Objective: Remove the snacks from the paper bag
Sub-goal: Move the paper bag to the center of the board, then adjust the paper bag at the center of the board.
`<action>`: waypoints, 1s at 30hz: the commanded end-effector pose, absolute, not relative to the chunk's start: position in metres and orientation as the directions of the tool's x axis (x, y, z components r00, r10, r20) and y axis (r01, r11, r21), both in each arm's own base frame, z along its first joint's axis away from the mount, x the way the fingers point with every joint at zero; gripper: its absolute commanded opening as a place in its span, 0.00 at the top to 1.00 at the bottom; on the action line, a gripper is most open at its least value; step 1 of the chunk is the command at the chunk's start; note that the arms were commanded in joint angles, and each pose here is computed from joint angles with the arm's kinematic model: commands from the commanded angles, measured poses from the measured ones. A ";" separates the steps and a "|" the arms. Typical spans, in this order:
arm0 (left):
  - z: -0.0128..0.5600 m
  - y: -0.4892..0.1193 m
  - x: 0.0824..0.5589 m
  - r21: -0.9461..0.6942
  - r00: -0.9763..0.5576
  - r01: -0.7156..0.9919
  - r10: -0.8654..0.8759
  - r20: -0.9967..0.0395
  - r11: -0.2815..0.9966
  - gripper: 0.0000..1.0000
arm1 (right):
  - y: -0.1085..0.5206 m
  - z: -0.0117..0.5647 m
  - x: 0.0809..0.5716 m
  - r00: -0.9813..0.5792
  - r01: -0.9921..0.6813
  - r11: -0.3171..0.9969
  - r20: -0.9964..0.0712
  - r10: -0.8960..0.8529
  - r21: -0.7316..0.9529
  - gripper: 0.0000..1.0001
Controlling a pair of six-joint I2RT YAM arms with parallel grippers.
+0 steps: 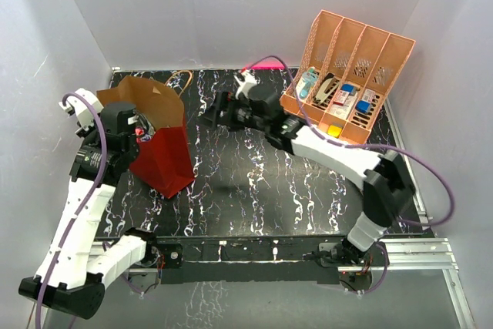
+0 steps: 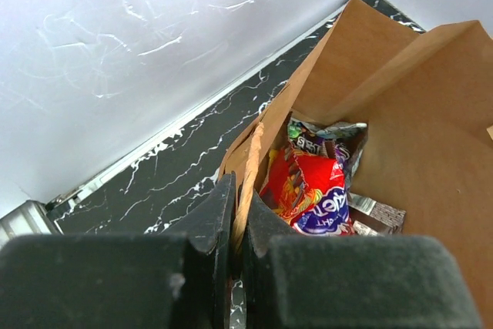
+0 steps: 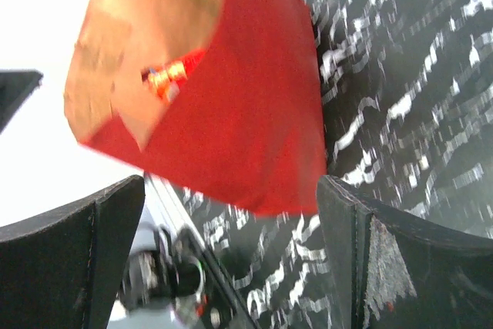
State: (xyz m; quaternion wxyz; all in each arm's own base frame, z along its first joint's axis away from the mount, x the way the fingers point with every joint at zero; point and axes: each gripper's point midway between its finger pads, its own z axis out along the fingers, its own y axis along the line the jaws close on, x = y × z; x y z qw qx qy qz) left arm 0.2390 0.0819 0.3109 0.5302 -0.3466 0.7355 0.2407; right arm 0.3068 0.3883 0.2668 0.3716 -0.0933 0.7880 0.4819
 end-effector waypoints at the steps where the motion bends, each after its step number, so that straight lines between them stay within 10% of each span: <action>1: 0.348 0.084 0.232 -0.085 -0.075 -0.771 -0.222 -0.972 0.631 1.00 | 0.424 0.347 0.364 -0.569 -0.521 0.435 -0.679 0.463 0.734 0.02; 12: 0.340 0.076 0.226 -0.052 -0.086 -0.742 -0.171 -0.981 0.668 1.00 | 0.450 0.341 0.455 -0.461 -0.424 0.503 -0.657 0.596 0.754 0.08; 23: 0.334 0.074 0.225 -0.041 -0.085 -0.735 -0.152 -0.985 0.677 1.00 | 0.477 0.355 0.464 -0.524 -0.544 0.378 -0.655 0.545 0.749 0.57; 27: 0.340 0.070 0.228 -0.071 -0.070 -0.717 -0.173 -0.982 0.693 0.98 | 0.466 0.355 0.451 -0.517 -0.558 0.404 -0.684 0.514 0.725 0.89; 30: 0.344 0.061 0.238 -0.109 -0.063 -0.683 -0.207 -0.976 0.722 0.96 | 0.440 0.361 0.435 -0.472 -0.552 0.453 -0.711 0.522 0.700 0.92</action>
